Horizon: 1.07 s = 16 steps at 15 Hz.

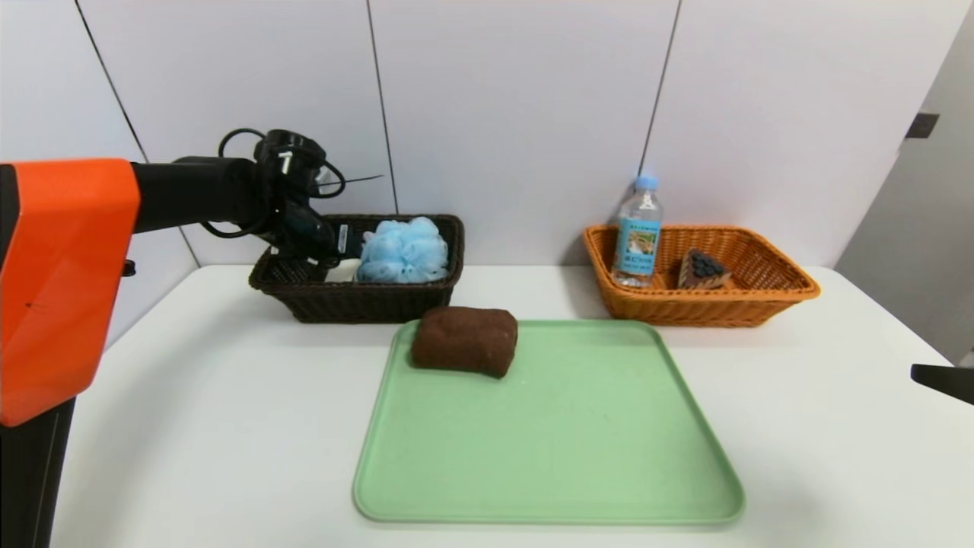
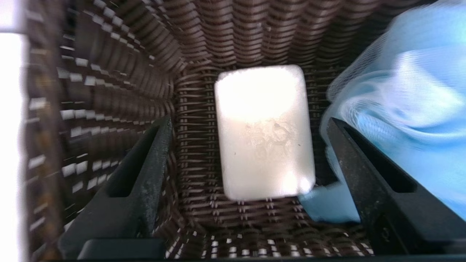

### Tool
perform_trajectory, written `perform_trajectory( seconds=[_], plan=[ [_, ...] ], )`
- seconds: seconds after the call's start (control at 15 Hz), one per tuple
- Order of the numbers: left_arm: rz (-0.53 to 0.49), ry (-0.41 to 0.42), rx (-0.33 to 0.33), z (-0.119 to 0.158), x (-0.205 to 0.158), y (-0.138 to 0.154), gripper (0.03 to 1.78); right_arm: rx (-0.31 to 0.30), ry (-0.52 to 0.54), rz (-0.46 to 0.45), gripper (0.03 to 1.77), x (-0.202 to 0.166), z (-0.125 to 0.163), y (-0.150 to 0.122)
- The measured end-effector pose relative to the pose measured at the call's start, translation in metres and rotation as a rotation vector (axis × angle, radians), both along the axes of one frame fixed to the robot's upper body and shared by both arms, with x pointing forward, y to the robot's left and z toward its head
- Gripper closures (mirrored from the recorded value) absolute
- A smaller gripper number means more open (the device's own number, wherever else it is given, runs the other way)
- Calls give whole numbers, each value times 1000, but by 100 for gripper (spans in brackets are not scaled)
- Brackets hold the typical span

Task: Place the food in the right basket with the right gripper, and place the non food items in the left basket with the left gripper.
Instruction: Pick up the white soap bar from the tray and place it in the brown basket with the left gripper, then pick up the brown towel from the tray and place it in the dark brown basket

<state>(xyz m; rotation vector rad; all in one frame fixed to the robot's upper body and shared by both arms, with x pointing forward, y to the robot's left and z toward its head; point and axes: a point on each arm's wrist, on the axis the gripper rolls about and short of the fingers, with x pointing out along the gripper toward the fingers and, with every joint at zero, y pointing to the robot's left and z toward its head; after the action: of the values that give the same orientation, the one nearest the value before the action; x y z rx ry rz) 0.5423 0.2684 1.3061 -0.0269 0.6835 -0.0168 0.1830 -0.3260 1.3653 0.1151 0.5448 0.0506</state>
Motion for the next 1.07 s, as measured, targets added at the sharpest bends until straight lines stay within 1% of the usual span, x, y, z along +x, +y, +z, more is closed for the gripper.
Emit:
perform_trajectory(
  seconds=[0.13,0.33,0.47,0.53,0.67,0.8,0.87,0.93,1.0,1.07],
  plan=[
    [-8,-45,-6,24,-12,0,26,1,-1,0,9,0,0,0],
    [-57,-138,-8,76,-48,-7,21,3,0,4,9,0,-1,0],
    [-130,-188,-13,109,-79,-13,18,4,1,6,9,0,-1,0],
    [-190,-211,-29,124,-97,-19,17,4,2,7,9,0,-1,0],
    [-336,-233,-88,145,-129,-40,16,7,8,8,9,-1,-3,0],
    [-433,-259,-164,161,-156,-66,15,12,13,5,9,-2,-7,0],
    [-467,-265,-222,166,-169,-81,14,25,14,-2,9,-3,-8,0],
    [-492,-264,-292,170,-180,-97,14,38,15,-8,9,-3,-8,0],
    [-505,-263,-370,174,-191,-114,14,50,17,-15,9,-4,-8,0],
    [-495,-271,-434,177,-199,-129,14,58,19,-18,9,-5,-9,0]
  ],
)
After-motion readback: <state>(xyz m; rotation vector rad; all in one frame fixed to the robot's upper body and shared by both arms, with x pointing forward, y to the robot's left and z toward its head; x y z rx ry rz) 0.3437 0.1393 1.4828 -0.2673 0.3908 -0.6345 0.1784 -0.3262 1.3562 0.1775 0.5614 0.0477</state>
